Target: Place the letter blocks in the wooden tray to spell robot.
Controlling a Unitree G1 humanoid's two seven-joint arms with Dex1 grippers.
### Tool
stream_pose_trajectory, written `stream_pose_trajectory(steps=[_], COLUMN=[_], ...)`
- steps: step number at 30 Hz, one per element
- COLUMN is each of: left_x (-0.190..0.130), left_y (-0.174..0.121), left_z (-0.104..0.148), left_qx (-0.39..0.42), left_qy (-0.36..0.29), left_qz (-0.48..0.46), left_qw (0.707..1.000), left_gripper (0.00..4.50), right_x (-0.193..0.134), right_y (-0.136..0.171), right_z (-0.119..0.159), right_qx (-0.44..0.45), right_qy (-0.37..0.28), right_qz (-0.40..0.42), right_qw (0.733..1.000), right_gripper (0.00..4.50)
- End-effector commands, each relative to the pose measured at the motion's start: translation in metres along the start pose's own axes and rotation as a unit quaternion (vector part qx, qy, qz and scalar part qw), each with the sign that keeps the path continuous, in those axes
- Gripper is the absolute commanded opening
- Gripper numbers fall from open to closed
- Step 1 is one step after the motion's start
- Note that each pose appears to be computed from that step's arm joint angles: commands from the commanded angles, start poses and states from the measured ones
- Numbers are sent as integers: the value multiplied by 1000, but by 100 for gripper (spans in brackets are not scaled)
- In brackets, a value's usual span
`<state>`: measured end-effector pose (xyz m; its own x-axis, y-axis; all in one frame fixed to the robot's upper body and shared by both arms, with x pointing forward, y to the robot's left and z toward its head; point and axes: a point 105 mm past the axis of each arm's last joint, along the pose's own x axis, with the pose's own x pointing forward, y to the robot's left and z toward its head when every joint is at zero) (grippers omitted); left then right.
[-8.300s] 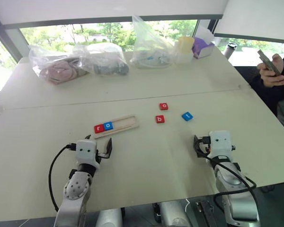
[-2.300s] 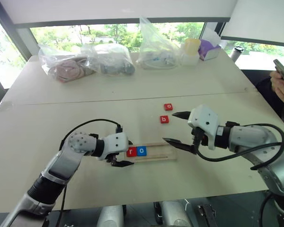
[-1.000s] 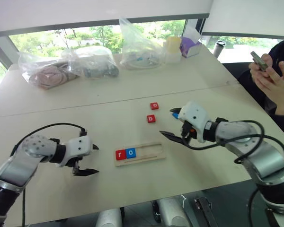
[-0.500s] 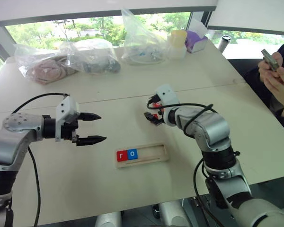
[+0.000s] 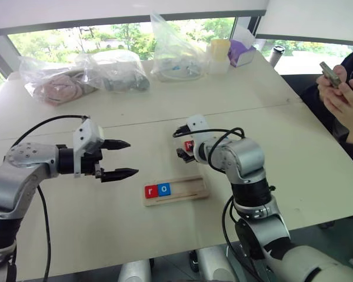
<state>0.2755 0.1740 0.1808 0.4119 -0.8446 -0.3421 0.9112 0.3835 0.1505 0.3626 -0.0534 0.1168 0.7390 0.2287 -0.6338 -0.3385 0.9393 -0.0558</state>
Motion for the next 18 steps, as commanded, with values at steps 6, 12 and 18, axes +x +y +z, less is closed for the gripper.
stream_pose_trajectory(steps=[6,12,18], left_x=[-5,-7,-6], left_y=[0,0,-1], left_z=[7,6,4], left_qx=[19,19,16], left_qy=[-8,-8,-10], left_qz=[21,31,37], left_qw=[1000,999,999], left_gripper=[447,450,450], right_x=[10,8,9], right_y=[-5,11,12], right_z=[0,3,0], right_qx=[77,29,-10], right_qy=[10,4,10], right_qz=[-22,-8,-12], right_qw=[997,1000,1000], right_gripper=[450,394,115])
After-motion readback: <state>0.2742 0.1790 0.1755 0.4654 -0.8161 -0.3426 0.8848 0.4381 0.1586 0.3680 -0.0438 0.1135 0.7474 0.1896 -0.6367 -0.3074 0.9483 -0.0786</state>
